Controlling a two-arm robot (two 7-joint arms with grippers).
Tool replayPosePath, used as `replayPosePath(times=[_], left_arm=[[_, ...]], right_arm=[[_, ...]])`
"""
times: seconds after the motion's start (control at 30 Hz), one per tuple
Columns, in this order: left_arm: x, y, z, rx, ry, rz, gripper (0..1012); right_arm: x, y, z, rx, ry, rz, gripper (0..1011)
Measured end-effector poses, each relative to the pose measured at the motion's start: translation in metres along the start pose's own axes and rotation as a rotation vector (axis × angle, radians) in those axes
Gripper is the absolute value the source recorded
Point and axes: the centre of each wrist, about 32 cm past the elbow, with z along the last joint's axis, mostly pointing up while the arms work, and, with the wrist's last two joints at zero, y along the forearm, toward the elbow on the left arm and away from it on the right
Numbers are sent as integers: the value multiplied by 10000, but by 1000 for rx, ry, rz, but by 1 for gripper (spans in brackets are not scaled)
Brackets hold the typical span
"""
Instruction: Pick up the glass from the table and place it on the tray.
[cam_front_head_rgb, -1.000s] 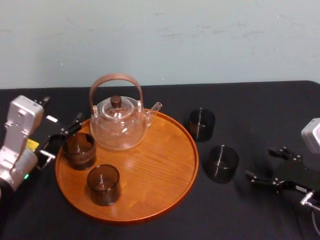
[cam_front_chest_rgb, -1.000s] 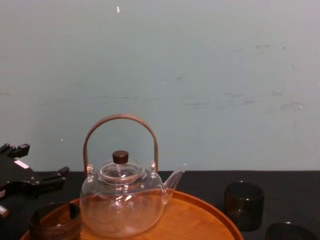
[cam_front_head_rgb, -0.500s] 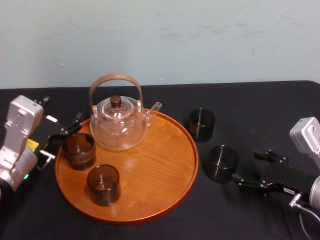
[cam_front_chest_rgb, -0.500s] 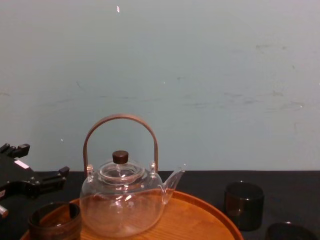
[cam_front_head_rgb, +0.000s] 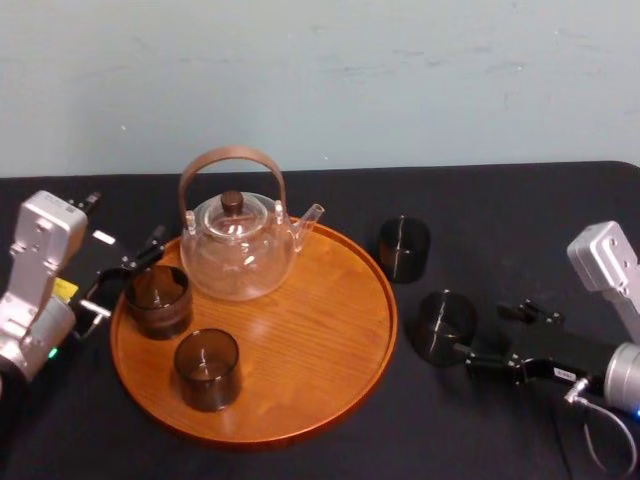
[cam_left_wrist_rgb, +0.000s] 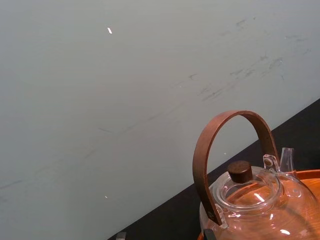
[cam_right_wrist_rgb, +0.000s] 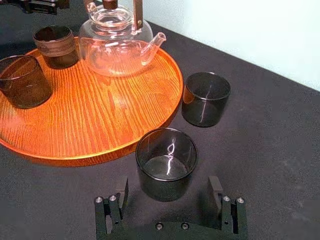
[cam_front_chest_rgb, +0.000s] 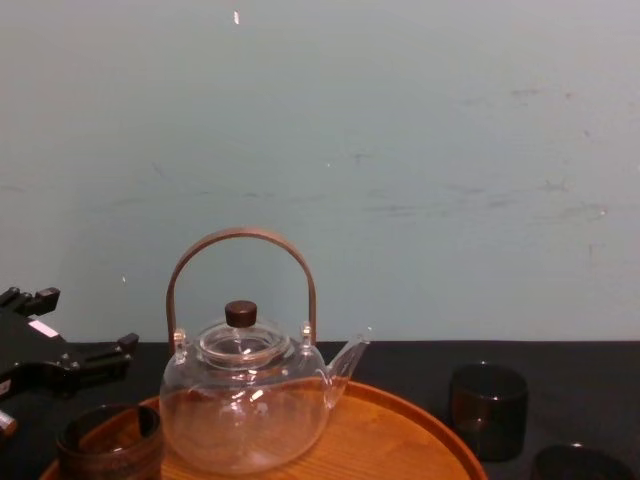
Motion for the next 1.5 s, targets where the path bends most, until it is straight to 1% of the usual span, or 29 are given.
replayPosePath(times=[0.27, 0.5, 1.07, 1.5], left_arm=[[0, 0, 0, 0, 0, 0, 1001], [0, 0, 0, 0, 0, 0, 1001], [0, 0, 0, 0, 0, 0, 1001], [0, 0, 0, 0, 0, 0, 1001]], right_arm=[[18, 62, 49, -22, 22, 3, 1003], [32, 117, 96, -39, 28, -5, 1002], [75, 295, 168, -76, 21, 4, 1002], [89, 402, 215, -85, 11, 13, 1002]])
